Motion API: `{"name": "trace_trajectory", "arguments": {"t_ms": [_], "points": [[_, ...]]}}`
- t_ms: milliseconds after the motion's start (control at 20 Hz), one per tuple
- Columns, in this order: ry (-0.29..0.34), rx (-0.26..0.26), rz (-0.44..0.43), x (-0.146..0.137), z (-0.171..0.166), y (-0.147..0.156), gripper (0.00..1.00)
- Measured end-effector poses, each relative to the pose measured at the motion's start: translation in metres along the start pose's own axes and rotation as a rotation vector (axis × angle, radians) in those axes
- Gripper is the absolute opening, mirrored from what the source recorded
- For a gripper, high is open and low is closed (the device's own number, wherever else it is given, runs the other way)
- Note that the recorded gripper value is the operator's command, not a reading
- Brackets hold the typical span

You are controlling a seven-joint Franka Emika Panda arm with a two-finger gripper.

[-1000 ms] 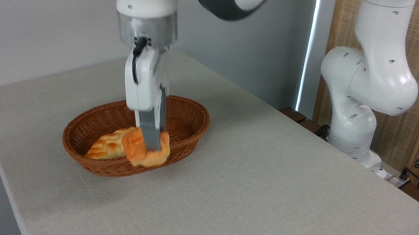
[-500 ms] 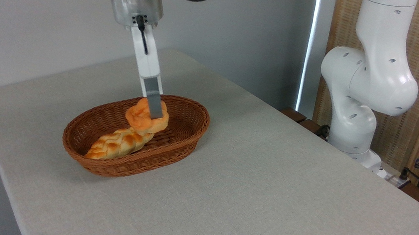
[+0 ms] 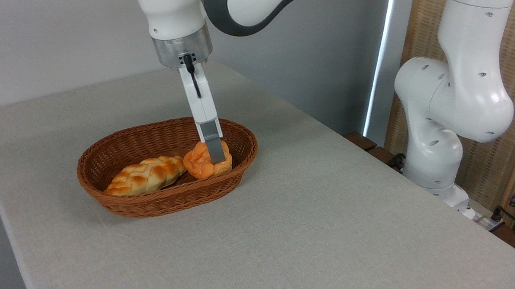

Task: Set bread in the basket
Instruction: 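Lower the bun into the basket beside the braided loaf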

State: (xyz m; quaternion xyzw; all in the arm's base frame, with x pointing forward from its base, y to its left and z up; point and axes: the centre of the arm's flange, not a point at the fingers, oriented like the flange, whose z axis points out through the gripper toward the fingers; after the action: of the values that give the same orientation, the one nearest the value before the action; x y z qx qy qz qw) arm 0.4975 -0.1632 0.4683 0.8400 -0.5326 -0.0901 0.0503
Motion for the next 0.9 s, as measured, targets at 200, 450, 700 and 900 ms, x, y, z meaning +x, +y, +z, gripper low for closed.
{"name": "trace_trajectory", "arguments": {"t_ms": [200, 450, 700, 900], "points": [[0.001, 0.002, 0.000, -0.0004, -0.0013, 0.0005, 1.00], [0.012, 0.003, -0.002, 0.0003, -0.0024, 0.0005, 1.00], [0.081, -0.006, -0.027, 0.0042, -0.0072, -0.0007, 1.00], [0.100, -0.005, -0.056, 0.0045, -0.0090, -0.0019, 1.00]]}}
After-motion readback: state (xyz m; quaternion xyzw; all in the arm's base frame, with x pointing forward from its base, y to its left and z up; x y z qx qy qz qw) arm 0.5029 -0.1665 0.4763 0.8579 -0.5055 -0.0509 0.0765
